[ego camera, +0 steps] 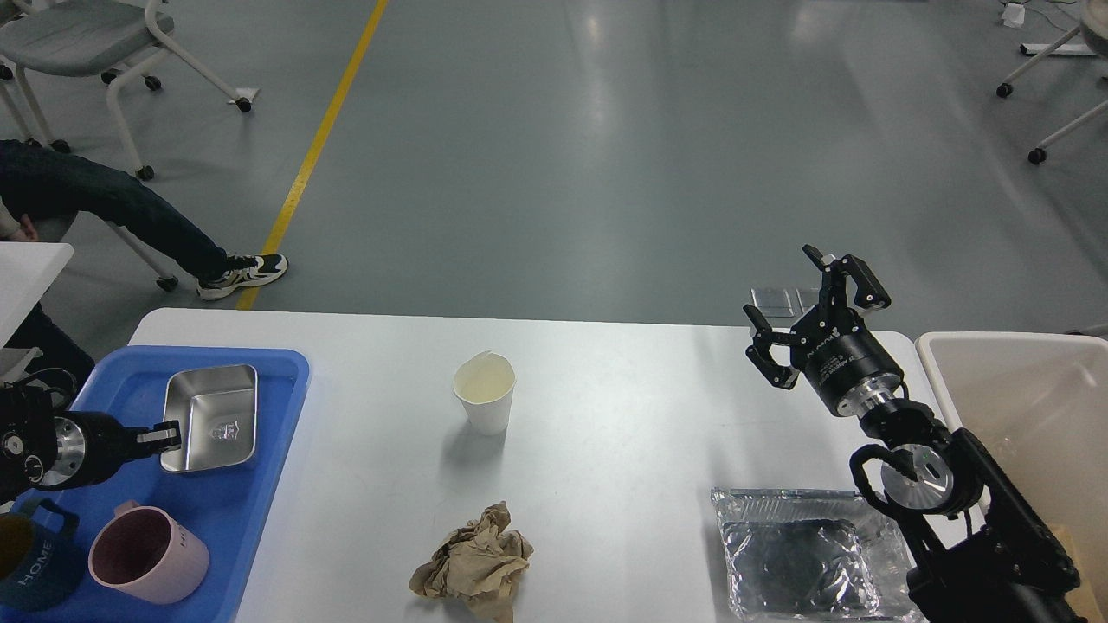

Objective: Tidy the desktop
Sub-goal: 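Set the steel dish down in the blue tray and release it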

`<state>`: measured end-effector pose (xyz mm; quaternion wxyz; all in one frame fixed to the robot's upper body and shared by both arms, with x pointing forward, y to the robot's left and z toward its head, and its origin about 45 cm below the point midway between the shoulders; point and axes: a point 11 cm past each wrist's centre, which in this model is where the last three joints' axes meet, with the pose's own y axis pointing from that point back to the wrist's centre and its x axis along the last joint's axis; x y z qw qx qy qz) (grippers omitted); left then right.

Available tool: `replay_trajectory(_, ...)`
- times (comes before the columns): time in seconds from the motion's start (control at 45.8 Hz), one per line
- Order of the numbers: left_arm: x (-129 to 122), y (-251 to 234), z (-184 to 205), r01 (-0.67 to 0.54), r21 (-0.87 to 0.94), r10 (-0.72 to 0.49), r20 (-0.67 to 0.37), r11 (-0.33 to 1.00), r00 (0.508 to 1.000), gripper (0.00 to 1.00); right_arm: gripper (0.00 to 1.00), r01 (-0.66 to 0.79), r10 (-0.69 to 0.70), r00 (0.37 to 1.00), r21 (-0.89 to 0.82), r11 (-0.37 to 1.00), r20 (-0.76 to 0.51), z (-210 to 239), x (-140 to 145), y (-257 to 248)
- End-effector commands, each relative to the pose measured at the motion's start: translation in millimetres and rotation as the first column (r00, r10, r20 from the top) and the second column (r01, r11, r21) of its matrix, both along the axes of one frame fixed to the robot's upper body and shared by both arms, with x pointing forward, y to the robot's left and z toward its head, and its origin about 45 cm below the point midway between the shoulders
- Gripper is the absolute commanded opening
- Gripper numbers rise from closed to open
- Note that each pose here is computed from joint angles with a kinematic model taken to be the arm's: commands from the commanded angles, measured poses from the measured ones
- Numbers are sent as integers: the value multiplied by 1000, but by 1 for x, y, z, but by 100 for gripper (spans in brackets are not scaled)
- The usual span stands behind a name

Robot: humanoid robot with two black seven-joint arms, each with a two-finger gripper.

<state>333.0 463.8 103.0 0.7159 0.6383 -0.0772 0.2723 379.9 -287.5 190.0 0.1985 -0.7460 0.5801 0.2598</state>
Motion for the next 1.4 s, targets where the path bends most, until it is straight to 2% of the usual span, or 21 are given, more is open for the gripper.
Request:
replay_trajectory(0.0,0,-1,0,6,-7,-6,5,1000,1000,96,100,0,0,1000,-1,1000,0,0,0,-1)
replay_trajectory(1.376,1,1,2,2,0,-2,15,1000,1000,96,100,-1,1,1000,0,1000,6,2,2,1)
